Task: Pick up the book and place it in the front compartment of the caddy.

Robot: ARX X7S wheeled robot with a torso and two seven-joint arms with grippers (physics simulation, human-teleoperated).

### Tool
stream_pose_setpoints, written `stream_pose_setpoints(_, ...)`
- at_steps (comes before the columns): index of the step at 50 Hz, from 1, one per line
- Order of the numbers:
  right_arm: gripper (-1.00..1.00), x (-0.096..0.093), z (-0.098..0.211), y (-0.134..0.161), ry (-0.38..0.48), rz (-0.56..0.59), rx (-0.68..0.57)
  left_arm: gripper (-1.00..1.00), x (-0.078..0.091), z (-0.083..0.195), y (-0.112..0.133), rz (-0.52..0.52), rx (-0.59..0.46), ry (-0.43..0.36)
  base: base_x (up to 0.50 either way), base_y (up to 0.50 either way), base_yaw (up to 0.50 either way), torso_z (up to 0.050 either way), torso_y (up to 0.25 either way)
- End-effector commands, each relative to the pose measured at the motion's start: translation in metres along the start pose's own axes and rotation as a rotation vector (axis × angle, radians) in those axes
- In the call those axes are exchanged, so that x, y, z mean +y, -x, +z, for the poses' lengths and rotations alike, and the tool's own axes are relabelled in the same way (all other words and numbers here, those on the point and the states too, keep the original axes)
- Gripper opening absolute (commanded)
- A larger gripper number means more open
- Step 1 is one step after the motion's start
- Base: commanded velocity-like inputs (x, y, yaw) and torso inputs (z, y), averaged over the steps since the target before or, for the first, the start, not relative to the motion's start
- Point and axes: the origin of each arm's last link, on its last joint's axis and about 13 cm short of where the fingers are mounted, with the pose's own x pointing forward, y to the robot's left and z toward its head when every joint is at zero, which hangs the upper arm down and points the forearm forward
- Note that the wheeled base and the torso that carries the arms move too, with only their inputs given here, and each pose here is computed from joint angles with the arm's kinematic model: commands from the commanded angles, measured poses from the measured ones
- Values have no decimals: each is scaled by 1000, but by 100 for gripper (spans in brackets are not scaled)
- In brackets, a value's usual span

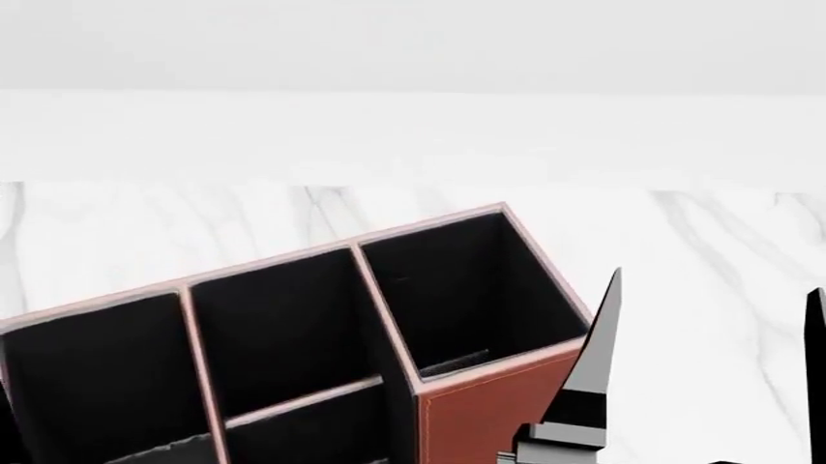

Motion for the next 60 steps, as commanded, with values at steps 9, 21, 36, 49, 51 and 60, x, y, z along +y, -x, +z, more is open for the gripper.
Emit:
stream_pose_setpoints(9,100,0,2,0,-4,14,0,100,-9,8,-7,-385,109,237,0,0,0,0,0)
stream_pose_setpoints(21,100,-1,3,0,9,15,-5,100,-3,-9,-18,-491,229,254,0,0,0,0,0)
stream_pose_setpoints(36,100,-2,3,0,11,8,-5,100,-15,-22,0,-722,351,128,0,0,0,0,0)
stream_pose_setpoints(49,100,-3,3,0,11,7,-8,100,-25,-28,9,-933,545,-9,0,0,0,0,0)
stream_pose_setpoints(51,100,-3,4,0,10,7,-8,100,-25,-31,7,-932,591,-73,0,0,0,0,0)
stream_pose_setpoints(60,100,-3,6,0,8,9,-18,100,-25,-43,7,-1005,724,-143,0,0,0,0,0)
